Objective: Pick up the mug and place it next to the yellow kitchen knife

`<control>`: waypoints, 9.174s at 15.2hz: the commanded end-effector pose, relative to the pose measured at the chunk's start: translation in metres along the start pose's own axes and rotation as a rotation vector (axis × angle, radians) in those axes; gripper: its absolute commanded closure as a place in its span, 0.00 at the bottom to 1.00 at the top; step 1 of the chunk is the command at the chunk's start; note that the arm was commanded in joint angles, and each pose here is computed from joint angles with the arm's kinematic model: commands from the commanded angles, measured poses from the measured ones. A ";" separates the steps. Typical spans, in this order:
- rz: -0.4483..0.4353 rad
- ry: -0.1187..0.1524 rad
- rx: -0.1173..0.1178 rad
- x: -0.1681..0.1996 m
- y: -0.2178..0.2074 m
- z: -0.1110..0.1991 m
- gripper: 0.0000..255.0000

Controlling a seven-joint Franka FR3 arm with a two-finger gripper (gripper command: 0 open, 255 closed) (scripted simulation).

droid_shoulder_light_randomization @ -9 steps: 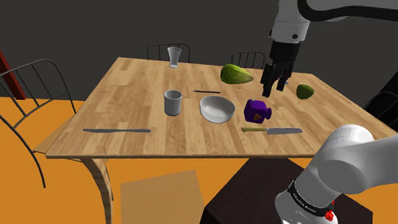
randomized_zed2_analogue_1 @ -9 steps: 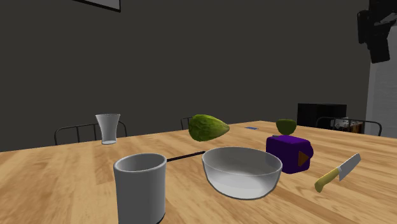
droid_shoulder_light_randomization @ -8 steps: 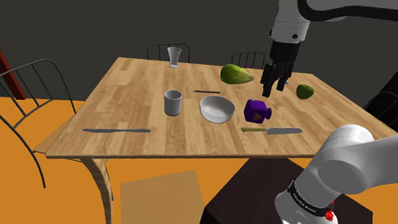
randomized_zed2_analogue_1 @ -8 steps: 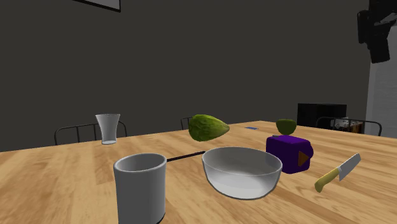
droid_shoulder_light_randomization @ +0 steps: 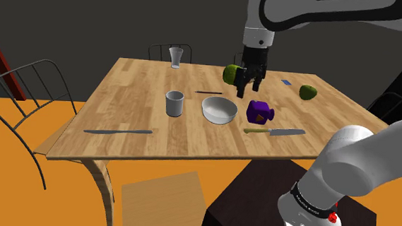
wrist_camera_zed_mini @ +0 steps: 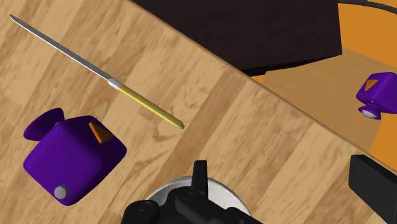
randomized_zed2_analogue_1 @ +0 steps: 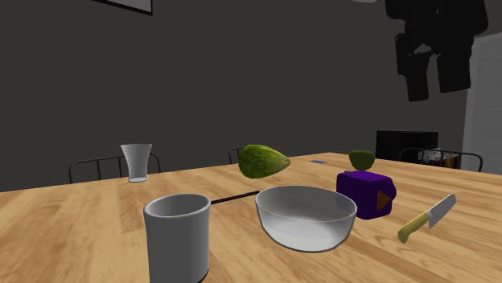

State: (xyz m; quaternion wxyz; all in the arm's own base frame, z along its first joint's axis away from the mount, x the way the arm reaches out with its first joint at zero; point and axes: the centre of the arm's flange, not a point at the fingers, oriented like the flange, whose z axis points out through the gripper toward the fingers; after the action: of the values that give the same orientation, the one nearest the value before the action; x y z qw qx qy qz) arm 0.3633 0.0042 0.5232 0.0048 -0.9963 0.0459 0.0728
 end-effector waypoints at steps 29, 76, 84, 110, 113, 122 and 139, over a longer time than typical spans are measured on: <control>-0.069 0.068 -0.088 0.316 -0.145 0.101 0.00; -0.069 0.068 -0.088 0.300 -0.143 0.005 1.00; -0.069 0.068 -0.088 0.294 -0.143 -0.037 1.00; -0.069 0.068 -0.088 0.080 0.107 -0.011 1.00; -0.069 0.068 -0.088 0.054 0.137 -0.008 1.00; -0.069 0.068 -0.088 -0.023 0.227 0.003 1.00; -0.069 0.068 -0.088 -0.158 0.386 0.027 1.00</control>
State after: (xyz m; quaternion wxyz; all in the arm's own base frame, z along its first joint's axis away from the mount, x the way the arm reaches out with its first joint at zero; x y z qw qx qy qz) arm 0.1717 -0.3606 0.5198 -0.0376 -0.9984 0.0090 0.0404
